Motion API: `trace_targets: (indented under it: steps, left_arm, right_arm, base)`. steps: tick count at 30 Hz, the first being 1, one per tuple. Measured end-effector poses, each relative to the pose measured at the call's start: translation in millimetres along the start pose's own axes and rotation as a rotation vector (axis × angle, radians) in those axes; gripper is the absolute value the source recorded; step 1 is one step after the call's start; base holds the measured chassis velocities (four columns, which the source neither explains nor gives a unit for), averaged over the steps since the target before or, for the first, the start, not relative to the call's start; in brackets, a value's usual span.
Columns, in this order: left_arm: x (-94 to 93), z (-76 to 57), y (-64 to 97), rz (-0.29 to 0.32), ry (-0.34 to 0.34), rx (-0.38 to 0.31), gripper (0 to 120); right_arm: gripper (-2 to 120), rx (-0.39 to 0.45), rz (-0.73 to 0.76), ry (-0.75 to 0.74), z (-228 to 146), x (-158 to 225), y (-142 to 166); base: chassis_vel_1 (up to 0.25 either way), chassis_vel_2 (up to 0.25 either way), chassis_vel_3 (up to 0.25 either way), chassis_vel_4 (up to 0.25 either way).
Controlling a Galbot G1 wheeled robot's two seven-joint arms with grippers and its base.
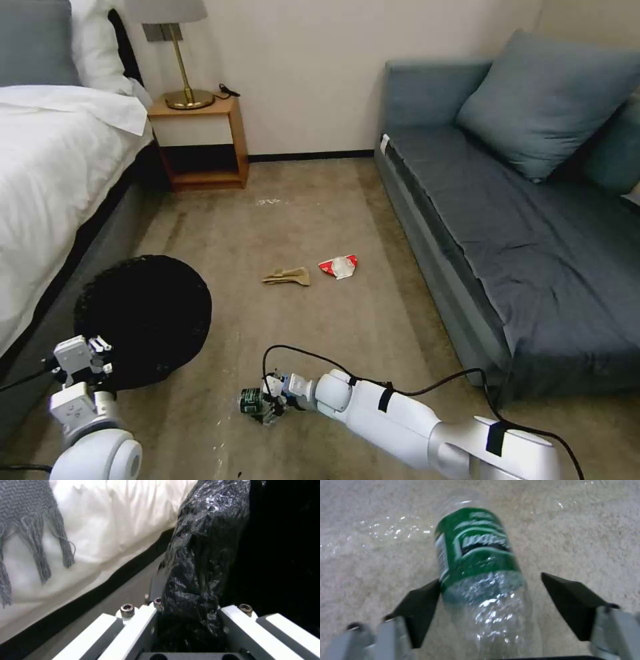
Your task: Pick up the trash bin, then pick up the garbage on the floor and place it into the trash bin.
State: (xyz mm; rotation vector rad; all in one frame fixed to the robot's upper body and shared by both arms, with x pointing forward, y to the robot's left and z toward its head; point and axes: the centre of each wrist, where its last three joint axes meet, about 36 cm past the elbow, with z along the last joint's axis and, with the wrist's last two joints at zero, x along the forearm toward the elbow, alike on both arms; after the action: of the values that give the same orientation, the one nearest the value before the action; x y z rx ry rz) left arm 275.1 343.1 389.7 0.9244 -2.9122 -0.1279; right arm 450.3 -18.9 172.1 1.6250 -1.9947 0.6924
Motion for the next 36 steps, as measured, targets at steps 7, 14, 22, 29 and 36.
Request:
trace_targets:
  steps: [7, 14, 22, 29, 36]
  left_arm:
    - [1.9, 1.9, 0.0, -0.001, 0.005, 0.012, 4]
    - [4.5, 0.7, -0.1, -0.007, 0.006, 0.024, 4]
    - [11.0, 5.1, 3.5, -0.017, 0.017, 0.022, 4]
    - [24.3, 4.7, -1.4, -0.020, 0.028, 0.046, 4]
    - [27.9, 8.5, -16.9, -0.020, 0.053, 0.072, 4]
  right_arm:
    - [50, 0.002, -0.009, 0.006, 14, 4, 0]
    - [33, -0.001, 0.009, -0.010, 18, 11, -7]
    - [28, -0.112, 0.142, -0.156, -7, 37, -42]
    - [28, -0.285, 0.378, -0.441, -61, 103, -106]
    - [28, -0.375, 0.316, -0.699, -124, 138, -100]
  base:
    - [0.000, 0.000, 0.000, 0.000]
    - [0.000, 0.000, 0.000, 0.000]
    - [0.000, 0.000, 0.000, 0.000]
    - [0.000, 0.000, 0.000, 0.000]
    - [0.000, 0.000, 0.000, 0.000]
